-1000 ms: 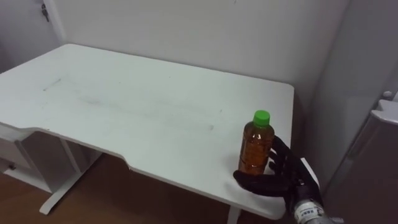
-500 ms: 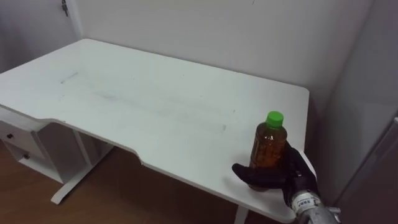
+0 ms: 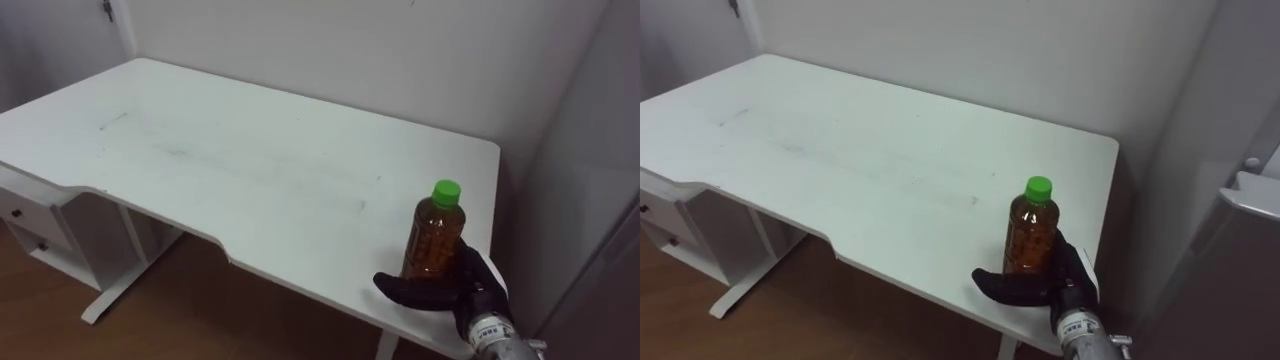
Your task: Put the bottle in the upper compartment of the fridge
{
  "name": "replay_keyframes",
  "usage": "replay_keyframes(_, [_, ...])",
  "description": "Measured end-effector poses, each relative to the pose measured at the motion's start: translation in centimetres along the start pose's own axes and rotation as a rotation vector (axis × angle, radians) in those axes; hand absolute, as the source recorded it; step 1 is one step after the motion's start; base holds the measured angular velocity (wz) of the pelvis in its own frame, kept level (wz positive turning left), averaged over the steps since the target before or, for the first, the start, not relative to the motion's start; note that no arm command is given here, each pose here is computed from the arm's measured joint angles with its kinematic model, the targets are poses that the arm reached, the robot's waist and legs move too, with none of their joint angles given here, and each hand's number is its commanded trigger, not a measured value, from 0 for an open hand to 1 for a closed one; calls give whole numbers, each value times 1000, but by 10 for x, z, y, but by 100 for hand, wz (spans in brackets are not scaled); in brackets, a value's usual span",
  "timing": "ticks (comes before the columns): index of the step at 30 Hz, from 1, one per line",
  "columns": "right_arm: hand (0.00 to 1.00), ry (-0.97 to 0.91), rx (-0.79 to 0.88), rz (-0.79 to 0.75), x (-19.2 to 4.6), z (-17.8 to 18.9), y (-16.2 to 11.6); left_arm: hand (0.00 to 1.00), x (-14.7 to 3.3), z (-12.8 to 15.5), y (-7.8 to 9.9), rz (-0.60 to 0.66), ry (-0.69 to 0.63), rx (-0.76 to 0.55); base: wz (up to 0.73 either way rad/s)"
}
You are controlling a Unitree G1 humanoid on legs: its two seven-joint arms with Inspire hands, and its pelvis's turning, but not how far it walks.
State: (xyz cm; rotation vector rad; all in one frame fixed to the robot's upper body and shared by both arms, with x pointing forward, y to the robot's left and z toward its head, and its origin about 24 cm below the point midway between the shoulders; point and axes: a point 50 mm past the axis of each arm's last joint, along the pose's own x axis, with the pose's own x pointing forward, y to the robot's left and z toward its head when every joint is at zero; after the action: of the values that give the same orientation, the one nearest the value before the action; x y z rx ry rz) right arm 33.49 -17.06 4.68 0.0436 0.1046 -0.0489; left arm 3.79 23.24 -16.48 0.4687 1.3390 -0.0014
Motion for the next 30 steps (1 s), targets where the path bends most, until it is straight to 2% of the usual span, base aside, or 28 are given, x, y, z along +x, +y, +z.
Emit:
replay_keyframes(9, [0,21,-9,-19,2,-4,-4,0,0,0,0,0,1,0,5])
replay_keyframes(10, [24,25,-9,-23,2,-5,-5,0,0,0,0,0,1,0,10])
replay_keyframes(11, [100,26,-10,-26,2,-5,-5,0,0,0,0,1,1,0,9])
replay_keyframes(19, [100,29,-14,-87,3,-6,-13,0,0,1,1,7,0,1,5])
replay_keyframes(30, [100,35,-48,-82,3,-8,-12,0,0,1,1,5,-1,0,0])
